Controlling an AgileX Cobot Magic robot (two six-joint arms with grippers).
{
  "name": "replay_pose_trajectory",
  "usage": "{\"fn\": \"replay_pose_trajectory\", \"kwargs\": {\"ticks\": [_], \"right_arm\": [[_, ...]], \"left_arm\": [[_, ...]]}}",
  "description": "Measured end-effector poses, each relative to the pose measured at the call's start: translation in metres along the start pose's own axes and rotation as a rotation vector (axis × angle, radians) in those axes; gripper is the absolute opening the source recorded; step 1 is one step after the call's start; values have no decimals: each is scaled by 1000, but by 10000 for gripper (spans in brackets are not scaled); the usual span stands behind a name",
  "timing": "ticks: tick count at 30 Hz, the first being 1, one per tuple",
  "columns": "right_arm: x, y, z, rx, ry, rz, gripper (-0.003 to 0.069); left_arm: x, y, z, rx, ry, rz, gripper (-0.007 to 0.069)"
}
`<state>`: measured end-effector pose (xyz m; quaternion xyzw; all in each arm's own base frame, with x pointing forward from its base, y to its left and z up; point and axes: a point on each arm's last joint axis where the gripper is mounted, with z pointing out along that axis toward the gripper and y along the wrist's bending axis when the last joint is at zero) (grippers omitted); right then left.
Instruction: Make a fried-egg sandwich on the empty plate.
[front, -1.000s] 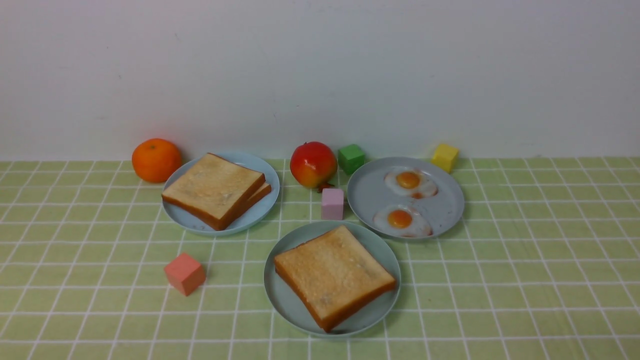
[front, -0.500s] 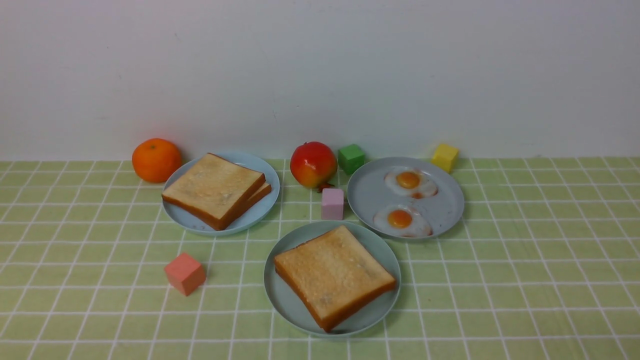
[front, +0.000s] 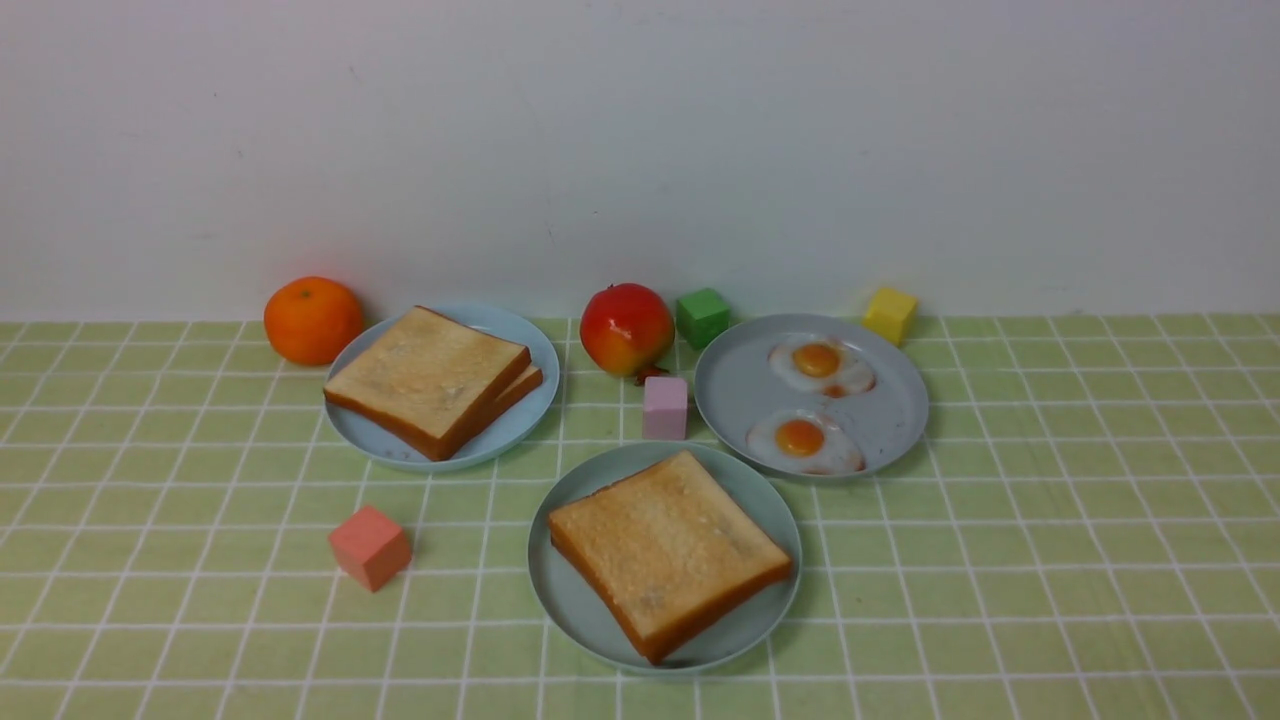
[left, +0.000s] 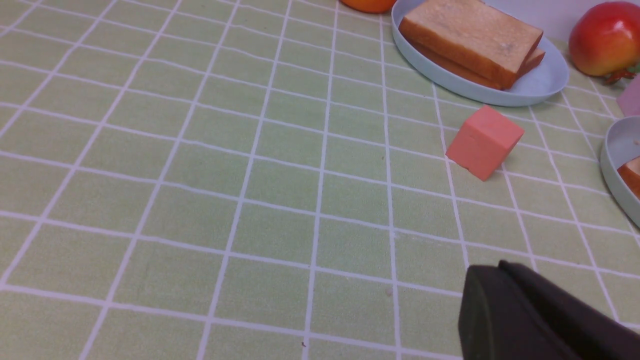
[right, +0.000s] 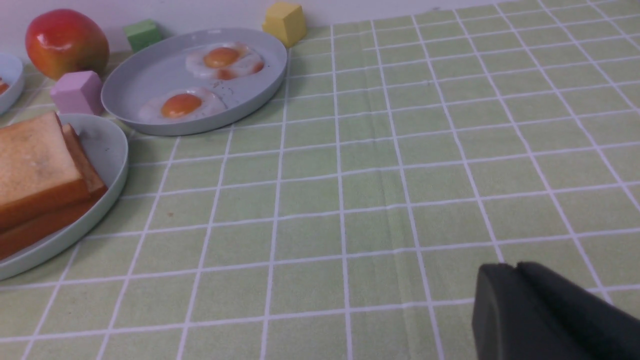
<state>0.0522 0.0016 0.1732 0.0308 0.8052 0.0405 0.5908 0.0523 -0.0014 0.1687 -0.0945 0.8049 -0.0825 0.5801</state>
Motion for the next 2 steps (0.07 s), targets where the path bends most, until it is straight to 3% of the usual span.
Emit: {"fn": "replay_pose_trajectory", "kwargs": {"ticks": [2], "right_arm": [[0, 0, 0, 0, 0, 0, 48]], "left_arm": [[0, 0, 0, 0, 0, 0, 14]]}}
